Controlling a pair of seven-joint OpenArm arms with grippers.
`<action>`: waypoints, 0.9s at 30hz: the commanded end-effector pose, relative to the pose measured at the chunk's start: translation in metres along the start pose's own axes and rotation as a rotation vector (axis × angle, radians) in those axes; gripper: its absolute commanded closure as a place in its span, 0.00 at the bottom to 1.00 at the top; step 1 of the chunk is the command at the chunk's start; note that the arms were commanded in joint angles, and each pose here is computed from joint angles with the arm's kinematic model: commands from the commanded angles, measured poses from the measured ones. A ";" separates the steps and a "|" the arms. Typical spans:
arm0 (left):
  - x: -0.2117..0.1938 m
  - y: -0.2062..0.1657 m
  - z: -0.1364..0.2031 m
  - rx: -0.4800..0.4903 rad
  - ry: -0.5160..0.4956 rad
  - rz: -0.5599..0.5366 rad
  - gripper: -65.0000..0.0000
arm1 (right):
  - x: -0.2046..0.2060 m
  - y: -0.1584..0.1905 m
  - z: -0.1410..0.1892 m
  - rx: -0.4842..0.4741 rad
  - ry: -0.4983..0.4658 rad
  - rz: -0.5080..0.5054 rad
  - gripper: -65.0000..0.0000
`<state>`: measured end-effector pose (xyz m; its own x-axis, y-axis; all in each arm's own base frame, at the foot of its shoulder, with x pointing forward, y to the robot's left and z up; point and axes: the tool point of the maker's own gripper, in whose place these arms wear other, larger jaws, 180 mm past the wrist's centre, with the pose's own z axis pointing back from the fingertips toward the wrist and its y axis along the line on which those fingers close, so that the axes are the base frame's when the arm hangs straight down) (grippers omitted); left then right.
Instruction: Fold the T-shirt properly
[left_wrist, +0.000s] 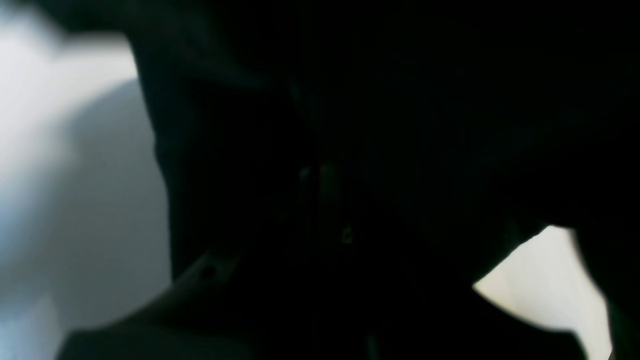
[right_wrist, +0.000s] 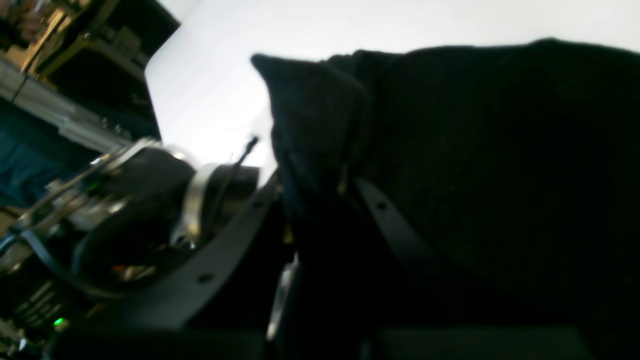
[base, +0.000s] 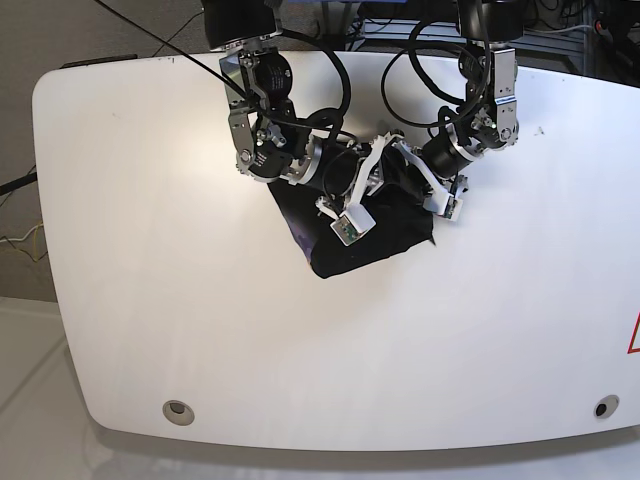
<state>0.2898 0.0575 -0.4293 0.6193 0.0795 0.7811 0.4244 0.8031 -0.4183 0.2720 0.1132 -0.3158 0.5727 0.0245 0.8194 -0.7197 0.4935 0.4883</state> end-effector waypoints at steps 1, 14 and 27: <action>-0.028 0.004 0.002 0.028 0.137 -0.032 1.00 | 0.016 0.005 -0.001 0.025 -0.059 0.004 1.00; -0.018 0.002 0.003 0.026 0.114 -0.051 0.97 | 0.009 0.000 -0.003 0.020 -0.039 -0.011 0.55; 0.019 -0.005 0.010 0.028 0.028 -0.125 0.23 | 0.010 0.000 -0.003 0.020 -0.040 -0.009 0.39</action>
<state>0.2895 0.0570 -0.4106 0.5854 -0.0192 0.8105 0.4823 0.8119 -0.3291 0.2737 0.1093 -0.3283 0.5970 0.0335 0.8015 -0.7006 0.5085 0.5006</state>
